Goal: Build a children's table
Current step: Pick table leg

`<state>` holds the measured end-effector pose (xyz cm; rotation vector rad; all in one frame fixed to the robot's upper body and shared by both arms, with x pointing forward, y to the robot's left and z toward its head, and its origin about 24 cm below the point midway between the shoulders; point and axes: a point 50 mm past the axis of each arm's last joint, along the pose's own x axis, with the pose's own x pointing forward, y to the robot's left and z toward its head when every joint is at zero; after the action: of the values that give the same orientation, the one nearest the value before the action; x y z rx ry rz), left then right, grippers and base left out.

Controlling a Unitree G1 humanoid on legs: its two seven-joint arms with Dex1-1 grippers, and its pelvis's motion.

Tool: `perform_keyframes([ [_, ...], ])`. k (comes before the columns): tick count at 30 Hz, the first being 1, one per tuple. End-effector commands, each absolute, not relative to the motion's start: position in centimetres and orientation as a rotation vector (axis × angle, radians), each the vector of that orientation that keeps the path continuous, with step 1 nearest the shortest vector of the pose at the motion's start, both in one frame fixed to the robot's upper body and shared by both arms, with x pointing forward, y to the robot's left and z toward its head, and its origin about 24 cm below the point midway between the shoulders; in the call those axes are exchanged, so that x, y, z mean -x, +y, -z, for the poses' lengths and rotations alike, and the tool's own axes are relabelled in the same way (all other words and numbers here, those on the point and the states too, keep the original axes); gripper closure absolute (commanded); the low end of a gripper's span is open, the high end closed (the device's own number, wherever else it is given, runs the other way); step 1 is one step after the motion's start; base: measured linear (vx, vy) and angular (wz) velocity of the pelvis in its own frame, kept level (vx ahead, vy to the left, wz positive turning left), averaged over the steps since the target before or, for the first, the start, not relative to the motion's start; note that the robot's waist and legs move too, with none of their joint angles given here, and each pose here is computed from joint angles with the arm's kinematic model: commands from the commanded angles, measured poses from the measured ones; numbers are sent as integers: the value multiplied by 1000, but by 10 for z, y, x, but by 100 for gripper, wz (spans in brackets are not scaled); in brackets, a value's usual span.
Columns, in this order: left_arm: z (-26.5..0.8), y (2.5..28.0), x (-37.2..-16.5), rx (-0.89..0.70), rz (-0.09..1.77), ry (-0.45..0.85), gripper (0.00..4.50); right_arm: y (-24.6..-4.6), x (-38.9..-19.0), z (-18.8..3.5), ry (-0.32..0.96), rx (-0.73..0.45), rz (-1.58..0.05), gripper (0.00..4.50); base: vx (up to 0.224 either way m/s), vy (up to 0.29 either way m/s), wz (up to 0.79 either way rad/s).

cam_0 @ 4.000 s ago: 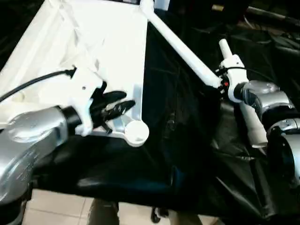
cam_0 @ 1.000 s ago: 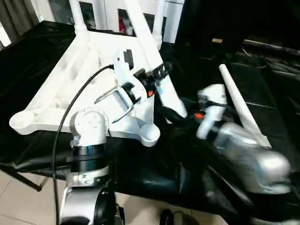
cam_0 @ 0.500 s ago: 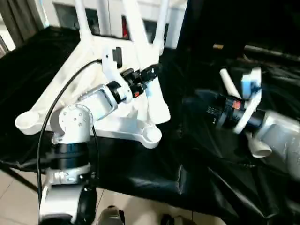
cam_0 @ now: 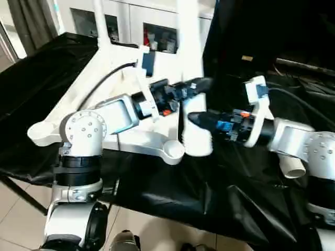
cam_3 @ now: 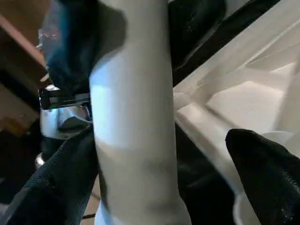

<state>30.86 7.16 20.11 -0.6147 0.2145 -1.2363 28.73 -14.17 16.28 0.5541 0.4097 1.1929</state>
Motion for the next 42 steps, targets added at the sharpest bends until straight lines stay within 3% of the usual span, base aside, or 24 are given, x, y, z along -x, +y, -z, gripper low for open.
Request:
perform_keyframes([
  [1, -212, 62, -303, 605, 1322, 186, 254, -142, -283, -160, 448, -531, -1212, 36, 0, 0, 0],
  [27, -214, 59, -300, 606, 1357, 173, 255, -132, -276, -149, 487, -566, -1222, 217, 20, -6, -2],
  [29, -210, 60, -308, 617, 1267, 190, 185, -132, -277, -148, 462, -554, -1183, 232, 0, 0, 0],
  [32, -208, 63, -311, 641, 1231, 200, 179, -131, -280, -148, 432, -544, -1137, 238, 0, 0, 0],
  [34, -208, 65, -311, 638, 1199, 176, 141, -130, -282, -146, 409, -489, -1075, 244, 0, 0, 0],
  [39, -203, 68, -314, 605, 1067, 168, 104, -125, -285, -145, 363, -329, -968, 245, 0, 0, 0],
  [42, -200, 63, -314, 602, 991, 160, 95, -114, -288, -142, 336, -102, -885, 246, 0, 0, 0],
])
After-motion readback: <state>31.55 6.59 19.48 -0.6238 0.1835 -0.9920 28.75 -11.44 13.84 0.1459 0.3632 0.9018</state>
